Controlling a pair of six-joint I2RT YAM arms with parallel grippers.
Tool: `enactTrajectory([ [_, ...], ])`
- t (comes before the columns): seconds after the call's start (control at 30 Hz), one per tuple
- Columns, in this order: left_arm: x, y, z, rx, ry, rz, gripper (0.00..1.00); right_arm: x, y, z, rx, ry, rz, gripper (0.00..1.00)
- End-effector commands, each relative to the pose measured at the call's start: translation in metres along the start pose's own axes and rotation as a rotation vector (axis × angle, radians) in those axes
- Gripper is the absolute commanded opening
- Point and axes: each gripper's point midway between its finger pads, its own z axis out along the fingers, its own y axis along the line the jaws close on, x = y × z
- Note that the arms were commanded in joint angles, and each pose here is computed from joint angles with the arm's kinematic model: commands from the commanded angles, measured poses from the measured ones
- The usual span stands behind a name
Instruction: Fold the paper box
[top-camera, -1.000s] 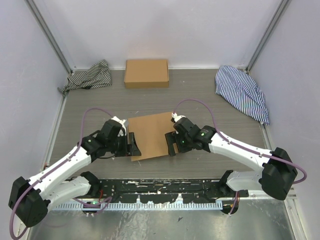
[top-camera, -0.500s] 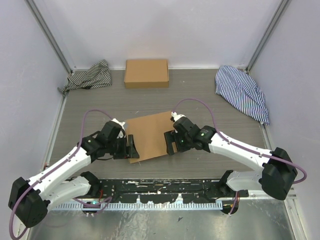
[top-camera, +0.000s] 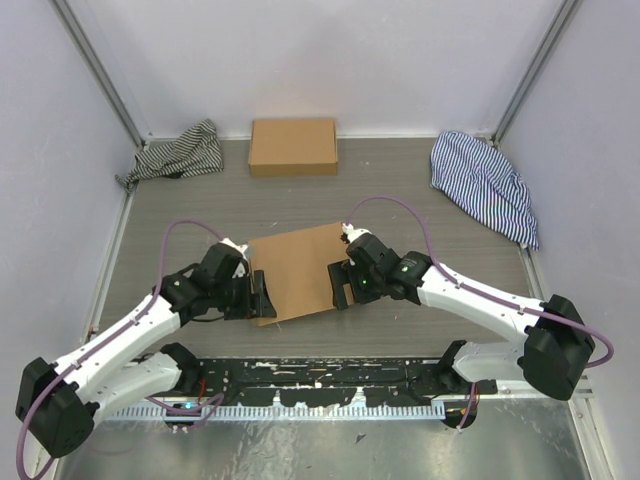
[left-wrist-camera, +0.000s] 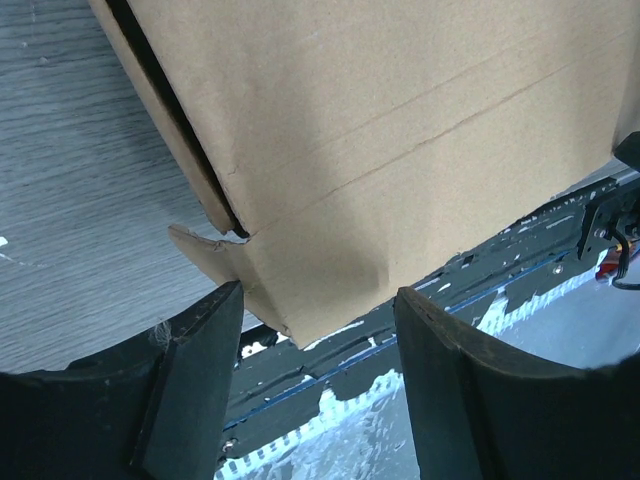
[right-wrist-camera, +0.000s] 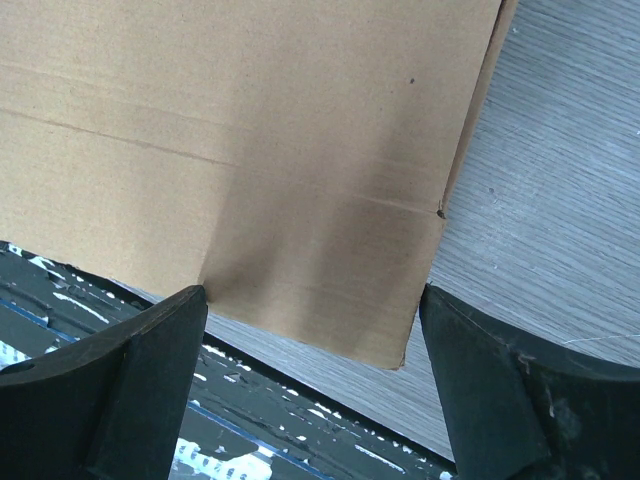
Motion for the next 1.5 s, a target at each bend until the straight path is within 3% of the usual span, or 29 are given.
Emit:
enactTrajectory([
  [0.0,0.008,0.001,0.0,0.001,0.032,-0.011,0.68,-0.015,0.012,-0.003,-0.042,-0.052,0.013,0.92],
  [0.53,0.019,-0.002,0.012,0.021,0.043,-0.046,0.66,-0.013,0.017,-0.002,-0.072,-0.044,0.014,0.91],
  [1.13,-0.007,-0.031,-0.007,0.078,-0.02,-0.007,0.64,-0.022,0.027,-0.021,-0.121,-0.083,0.019,0.88],
  [1.47,0.005,-0.01,0.012,0.014,0.013,-0.018,0.63,-0.01,0.015,0.0,-0.066,-0.041,0.009,0.88],
])
